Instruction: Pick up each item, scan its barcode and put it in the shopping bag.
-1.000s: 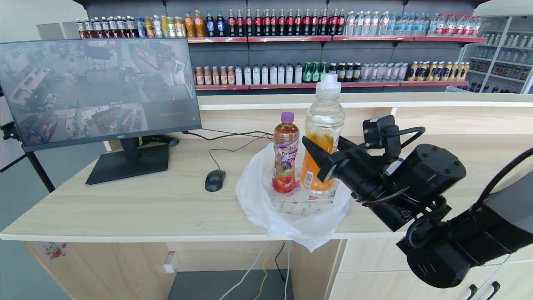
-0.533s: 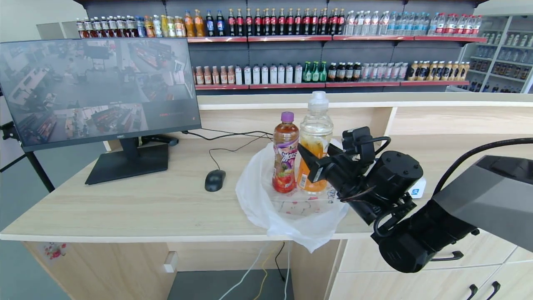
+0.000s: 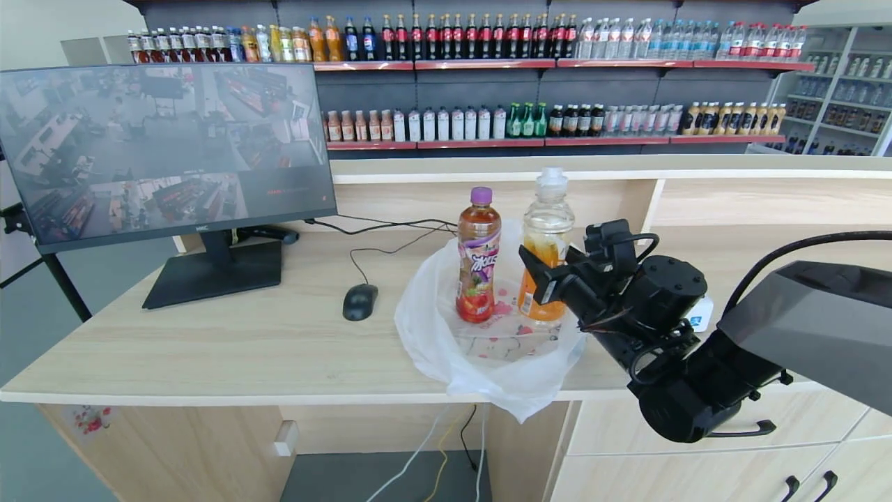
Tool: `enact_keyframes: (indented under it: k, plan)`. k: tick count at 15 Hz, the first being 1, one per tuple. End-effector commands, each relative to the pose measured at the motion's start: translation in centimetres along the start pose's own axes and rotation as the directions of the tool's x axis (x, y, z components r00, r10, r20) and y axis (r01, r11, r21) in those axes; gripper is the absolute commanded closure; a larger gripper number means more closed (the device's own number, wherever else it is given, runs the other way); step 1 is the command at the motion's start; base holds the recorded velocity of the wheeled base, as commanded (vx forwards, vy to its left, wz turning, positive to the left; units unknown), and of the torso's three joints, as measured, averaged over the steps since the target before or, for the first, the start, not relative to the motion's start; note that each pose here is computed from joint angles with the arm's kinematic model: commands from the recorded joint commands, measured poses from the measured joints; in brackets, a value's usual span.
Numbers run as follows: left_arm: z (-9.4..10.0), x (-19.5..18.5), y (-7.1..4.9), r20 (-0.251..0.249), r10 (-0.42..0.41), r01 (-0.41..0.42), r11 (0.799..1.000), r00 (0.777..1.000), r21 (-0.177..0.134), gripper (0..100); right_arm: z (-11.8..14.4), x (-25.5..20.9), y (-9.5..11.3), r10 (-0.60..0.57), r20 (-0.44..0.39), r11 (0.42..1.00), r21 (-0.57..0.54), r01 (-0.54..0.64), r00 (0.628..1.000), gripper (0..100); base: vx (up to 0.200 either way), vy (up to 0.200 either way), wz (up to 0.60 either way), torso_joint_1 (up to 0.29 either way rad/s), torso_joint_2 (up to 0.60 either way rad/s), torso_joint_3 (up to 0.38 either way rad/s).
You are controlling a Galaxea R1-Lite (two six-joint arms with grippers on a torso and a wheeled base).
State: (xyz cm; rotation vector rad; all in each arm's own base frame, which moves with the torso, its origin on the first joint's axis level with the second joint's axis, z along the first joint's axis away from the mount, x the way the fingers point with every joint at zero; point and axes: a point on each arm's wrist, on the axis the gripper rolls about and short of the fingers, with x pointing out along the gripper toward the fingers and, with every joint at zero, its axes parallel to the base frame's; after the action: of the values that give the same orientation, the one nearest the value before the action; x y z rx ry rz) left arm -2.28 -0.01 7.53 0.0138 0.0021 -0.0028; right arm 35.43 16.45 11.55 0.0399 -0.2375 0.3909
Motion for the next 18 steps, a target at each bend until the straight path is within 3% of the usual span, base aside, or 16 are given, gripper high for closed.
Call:
enact_keyframes:
  k: [1,18]
  plan:
    - [0.0,0.0,0.0,0.001,0.000,0.000,1.000,1.000,0.000,0,-0.6,0.3,0.0,-0.001,-0.005,1.000,0.001,0.001,1.000,100,0.000,0.000,0.00,0.000,0.00,0.000]
    - [0.0,0.0,0.0,0.001,0.000,0.000,1.000,1.000,0.000,0,-2.4,-0.9,1.7,0.045,-0.084,0.999,0.021,-0.043,0.995,100,0.000,0.000,0.00,0.000,0.00,0.000]
